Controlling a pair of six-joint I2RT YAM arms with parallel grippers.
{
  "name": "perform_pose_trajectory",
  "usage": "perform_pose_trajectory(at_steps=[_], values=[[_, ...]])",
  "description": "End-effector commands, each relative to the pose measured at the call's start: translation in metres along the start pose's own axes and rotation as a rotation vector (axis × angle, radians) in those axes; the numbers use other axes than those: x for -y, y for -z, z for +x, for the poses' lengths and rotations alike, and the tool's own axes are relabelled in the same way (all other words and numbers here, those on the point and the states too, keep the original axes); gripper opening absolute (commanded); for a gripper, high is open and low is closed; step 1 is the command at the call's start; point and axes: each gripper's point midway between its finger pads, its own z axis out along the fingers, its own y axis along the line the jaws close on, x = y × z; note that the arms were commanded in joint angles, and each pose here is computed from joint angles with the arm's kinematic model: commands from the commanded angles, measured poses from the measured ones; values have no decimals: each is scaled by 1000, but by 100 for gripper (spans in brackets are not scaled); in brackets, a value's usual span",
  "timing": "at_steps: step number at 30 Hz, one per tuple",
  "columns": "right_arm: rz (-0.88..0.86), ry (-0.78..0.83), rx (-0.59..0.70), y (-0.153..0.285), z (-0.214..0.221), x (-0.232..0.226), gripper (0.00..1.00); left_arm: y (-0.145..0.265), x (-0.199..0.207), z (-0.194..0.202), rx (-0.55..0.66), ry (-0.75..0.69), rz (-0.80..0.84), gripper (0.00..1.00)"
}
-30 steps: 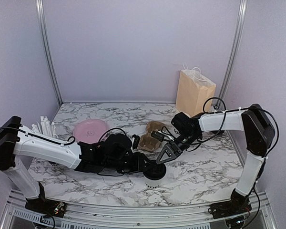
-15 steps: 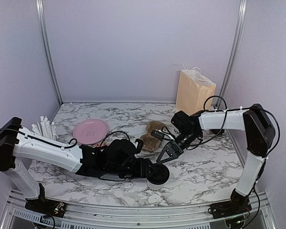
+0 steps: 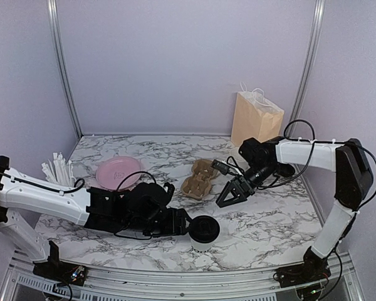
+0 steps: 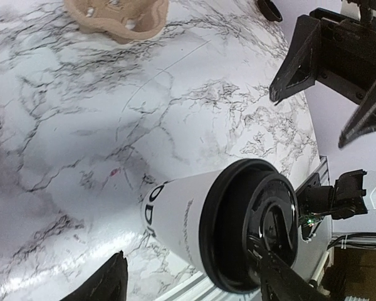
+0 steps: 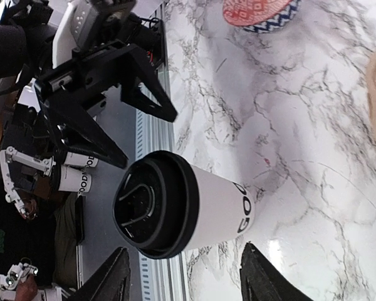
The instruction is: Pack the takeout coffee
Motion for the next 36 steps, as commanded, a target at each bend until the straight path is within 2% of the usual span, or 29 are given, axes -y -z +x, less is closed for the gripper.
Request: perform_pose_trajectory(at_steps=[1, 7, 12, 24, 36], values=[[43, -52, 12, 20, 18, 15, 56, 21, -13, 8, 17, 74, -27, 70], [20, -76, 9, 14, 31, 13, 51, 14, -1, 24, -49, 66, 17, 60], [26, -79, -9, 7, 34, 12, 48, 6, -1, 28, -55, 94, 32, 52], [-24, -64, -84, -20, 37, 3, 46, -6, 4, 30, -54, 96, 69, 51], [-31, -100, -130, -34, 46, 11, 44, -25, -25, 48, -125, 133, 0, 50]])
